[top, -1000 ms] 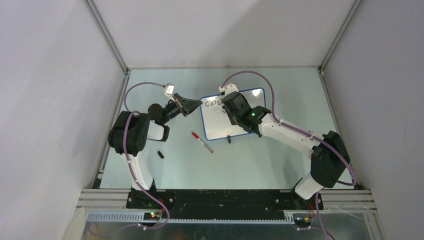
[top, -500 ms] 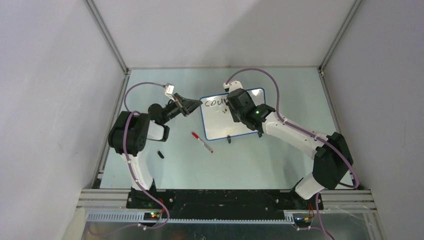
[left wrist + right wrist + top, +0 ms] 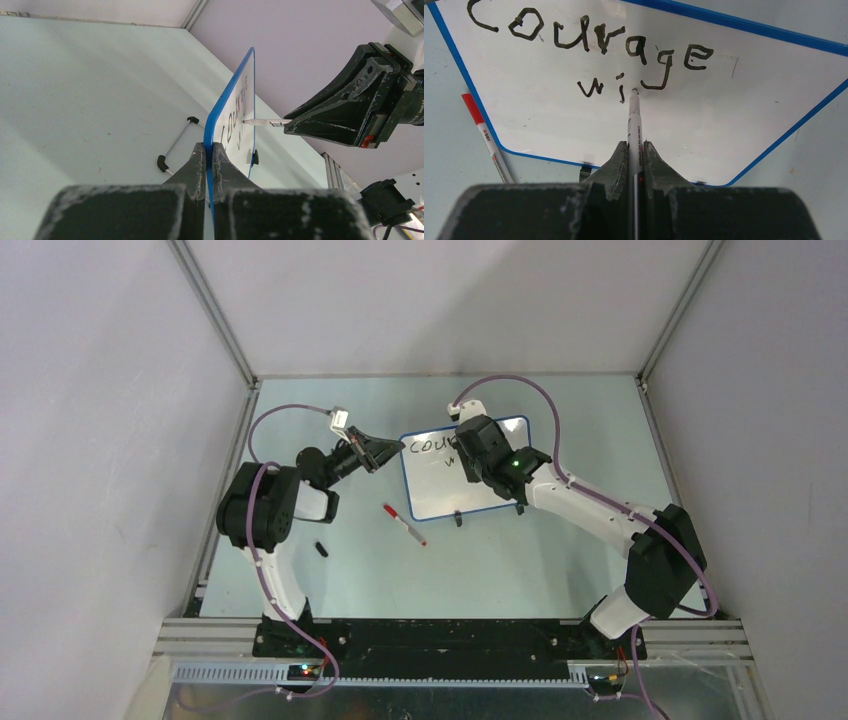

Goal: Write a sentence on the whiteboard

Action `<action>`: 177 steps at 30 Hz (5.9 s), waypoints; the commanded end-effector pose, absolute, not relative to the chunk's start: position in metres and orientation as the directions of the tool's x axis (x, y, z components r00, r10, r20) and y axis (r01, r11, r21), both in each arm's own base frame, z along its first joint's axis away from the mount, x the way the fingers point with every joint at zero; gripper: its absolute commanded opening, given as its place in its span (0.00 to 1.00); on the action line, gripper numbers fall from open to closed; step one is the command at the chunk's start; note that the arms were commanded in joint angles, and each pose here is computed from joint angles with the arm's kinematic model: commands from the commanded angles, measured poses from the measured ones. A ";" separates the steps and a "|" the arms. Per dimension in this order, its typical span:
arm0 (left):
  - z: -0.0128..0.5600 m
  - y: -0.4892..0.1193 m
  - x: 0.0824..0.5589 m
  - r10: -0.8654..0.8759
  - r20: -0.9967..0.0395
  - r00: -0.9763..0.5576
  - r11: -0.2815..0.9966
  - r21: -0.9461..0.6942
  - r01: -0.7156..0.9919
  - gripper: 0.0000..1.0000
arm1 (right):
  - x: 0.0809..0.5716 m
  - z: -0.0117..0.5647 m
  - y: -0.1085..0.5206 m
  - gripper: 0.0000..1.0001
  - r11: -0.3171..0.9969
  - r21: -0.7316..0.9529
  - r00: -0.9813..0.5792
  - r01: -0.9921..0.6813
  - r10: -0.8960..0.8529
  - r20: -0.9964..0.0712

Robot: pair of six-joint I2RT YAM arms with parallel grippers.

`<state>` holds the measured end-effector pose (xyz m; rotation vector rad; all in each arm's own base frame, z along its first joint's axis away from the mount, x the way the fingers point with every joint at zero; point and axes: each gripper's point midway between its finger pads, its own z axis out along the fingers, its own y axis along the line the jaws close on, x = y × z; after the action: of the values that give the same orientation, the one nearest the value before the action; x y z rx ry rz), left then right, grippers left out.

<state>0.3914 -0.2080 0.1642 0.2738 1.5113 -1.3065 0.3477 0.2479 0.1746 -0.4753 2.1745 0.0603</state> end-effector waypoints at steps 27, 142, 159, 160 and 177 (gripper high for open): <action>0.175 -0.207 0.386 -0.411 -0.852 -0.325 0.383 -0.485 0.786 0.00 | 0.340 0.159 0.249 0.00 0.924 -0.137 -0.555 -0.357 -0.328 -0.765; 0.175 -0.207 0.386 -0.411 -0.852 -0.324 0.385 -0.484 0.786 0.00 | 0.366 0.194 0.231 0.00 0.956 -0.108 -0.525 -0.274 -0.242 -0.816; 0.174 -0.207 0.386 -0.413 -0.851 -0.325 0.386 -0.486 0.784 0.00 | 0.351 0.178 0.227 0.00 0.951 -0.115 -0.552 -0.286 -0.262 -0.792; 0.175 -0.206 0.386 -0.413 -0.851 -0.324 0.387 -0.486 0.784 0.00 | 0.350 0.178 0.228 0.00 0.951 -0.116 -0.551 -0.288 -0.263 -0.792; 0.175 -0.206 0.386 -0.414 -0.852 -0.322 0.388 -0.485 0.784 0.00 | 0.346 0.192 0.231 0.00 0.948 -0.103 -0.521 -0.300 -0.253 -0.815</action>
<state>0.3916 -0.2080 0.1641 0.2726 1.5117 -1.3057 0.3474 0.2341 0.1677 -0.4271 2.1997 0.0388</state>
